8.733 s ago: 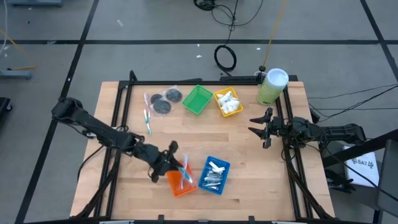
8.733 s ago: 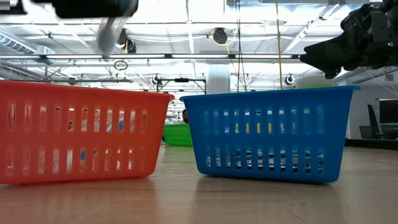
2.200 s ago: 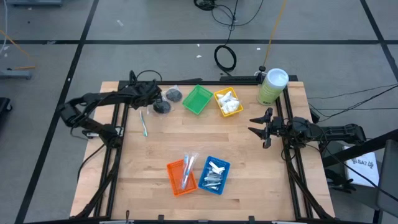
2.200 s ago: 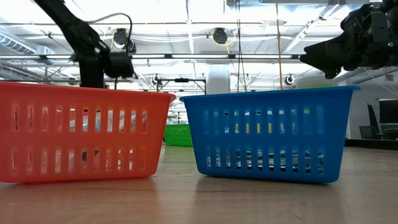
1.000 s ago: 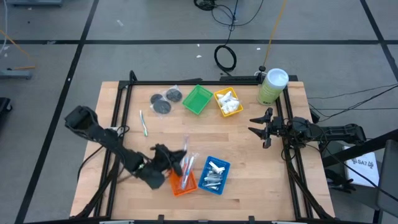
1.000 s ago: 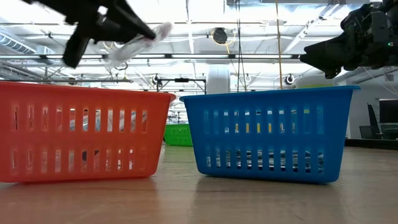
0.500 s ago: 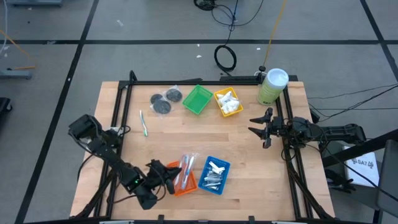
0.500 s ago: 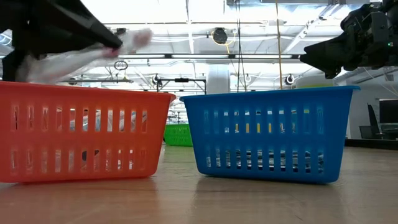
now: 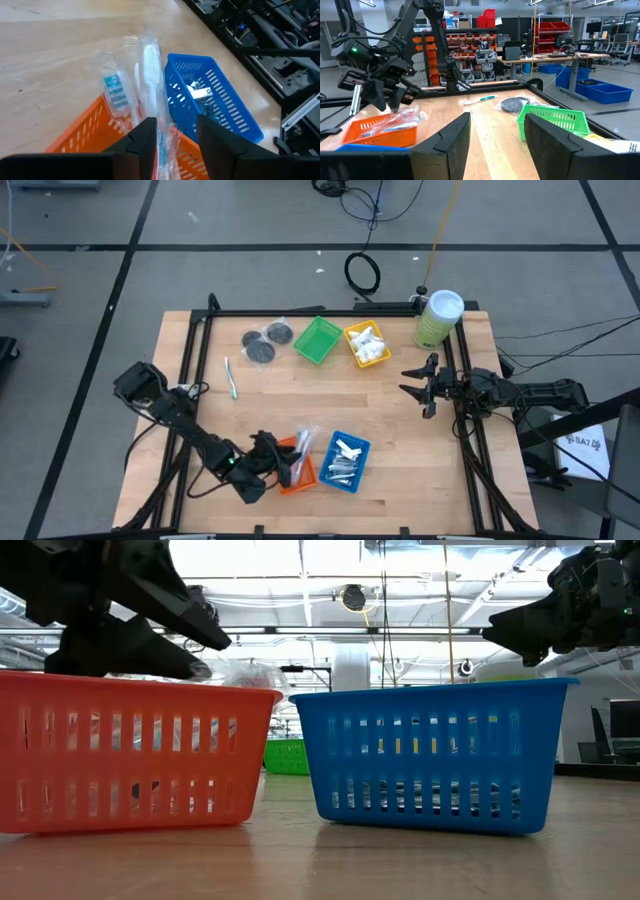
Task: Pick & Place Travel size toiletries
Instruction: Put the green toothbrush into the orange bin
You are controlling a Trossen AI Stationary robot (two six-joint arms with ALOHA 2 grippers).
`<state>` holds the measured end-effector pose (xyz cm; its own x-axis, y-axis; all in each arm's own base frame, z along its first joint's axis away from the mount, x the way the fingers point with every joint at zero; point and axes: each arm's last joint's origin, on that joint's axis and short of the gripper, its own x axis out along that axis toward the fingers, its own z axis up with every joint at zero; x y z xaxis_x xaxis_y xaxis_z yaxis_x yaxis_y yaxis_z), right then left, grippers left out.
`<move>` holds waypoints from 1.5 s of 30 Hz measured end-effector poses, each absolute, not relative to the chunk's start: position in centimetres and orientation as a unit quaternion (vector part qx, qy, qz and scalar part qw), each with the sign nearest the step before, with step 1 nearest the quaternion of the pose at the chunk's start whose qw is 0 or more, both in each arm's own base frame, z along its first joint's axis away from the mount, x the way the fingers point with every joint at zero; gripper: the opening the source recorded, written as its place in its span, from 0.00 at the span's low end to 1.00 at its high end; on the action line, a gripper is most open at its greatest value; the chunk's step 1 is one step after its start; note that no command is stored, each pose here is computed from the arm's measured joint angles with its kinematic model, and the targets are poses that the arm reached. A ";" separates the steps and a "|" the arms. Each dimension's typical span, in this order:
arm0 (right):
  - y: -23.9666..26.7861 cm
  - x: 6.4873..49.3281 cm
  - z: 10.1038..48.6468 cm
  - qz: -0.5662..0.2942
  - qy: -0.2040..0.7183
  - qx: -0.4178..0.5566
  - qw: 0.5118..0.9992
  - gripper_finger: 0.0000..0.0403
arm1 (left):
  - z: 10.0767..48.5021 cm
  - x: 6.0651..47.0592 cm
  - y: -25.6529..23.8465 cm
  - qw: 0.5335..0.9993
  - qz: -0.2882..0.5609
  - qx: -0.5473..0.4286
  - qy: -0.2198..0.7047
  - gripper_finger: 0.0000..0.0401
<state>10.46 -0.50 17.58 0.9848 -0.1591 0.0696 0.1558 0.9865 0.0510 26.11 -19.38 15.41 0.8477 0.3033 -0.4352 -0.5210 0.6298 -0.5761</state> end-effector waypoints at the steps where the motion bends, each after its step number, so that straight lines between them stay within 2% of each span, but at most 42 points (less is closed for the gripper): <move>1: -0.5 10.5 17.6 -0.079 -0.037 0.023 0.996 0.44 | 15.5 26.1 -19.3 0.891 0.231 -0.360 0.151 0.35; 8: -0.5 10.5 17.6 -0.079 -0.037 0.023 0.996 0.44 | 17.8 25.8 -19.0 0.903 0.213 -0.347 0.136 0.44; 17: -0.5 10.5 17.6 -0.079 -0.037 0.023 0.996 0.44 | 20.0 25.0 -18.7 0.921 0.187 -0.312 0.140 0.45; 22: -0.5 10.5 17.6 -0.079 -0.037 0.023 0.996 0.43 | 20.6 24.0 -17.6 0.906 0.227 -0.328 0.141 0.45; 29: -0.5 10.5 17.6 -0.079 -0.037 0.023 0.996 0.44 | 20.4 22.9 -13.9 0.865 0.339 -0.338 0.150 0.45; 37: -0.5 10.5 17.6 -0.079 -0.036 0.023 0.996 0.43 | 19.8 22.8 -7.8 0.788 0.487 -0.331 0.179 0.45; 42: -0.5 10.5 17.6 -0.079 -0.037 0.023 0.996 0.44 | 18.7 22.8 -2.8 0.658 0.559 -0.394 0.315 0.45; 45: -0.5 10.5 17.6 -0.079 -0.037 0.023 0.996 0.44 | 18.5 22.2 -0.2 0.585 0.593 -0.418 0.362 0.45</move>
<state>10.46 -0.50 17.58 0.9848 -0.1591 0.0695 0.1558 0.9865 0.0510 22.22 -0.22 18.47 0.0337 0.3908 -0.9198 -0.9968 -0.0541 -0.0595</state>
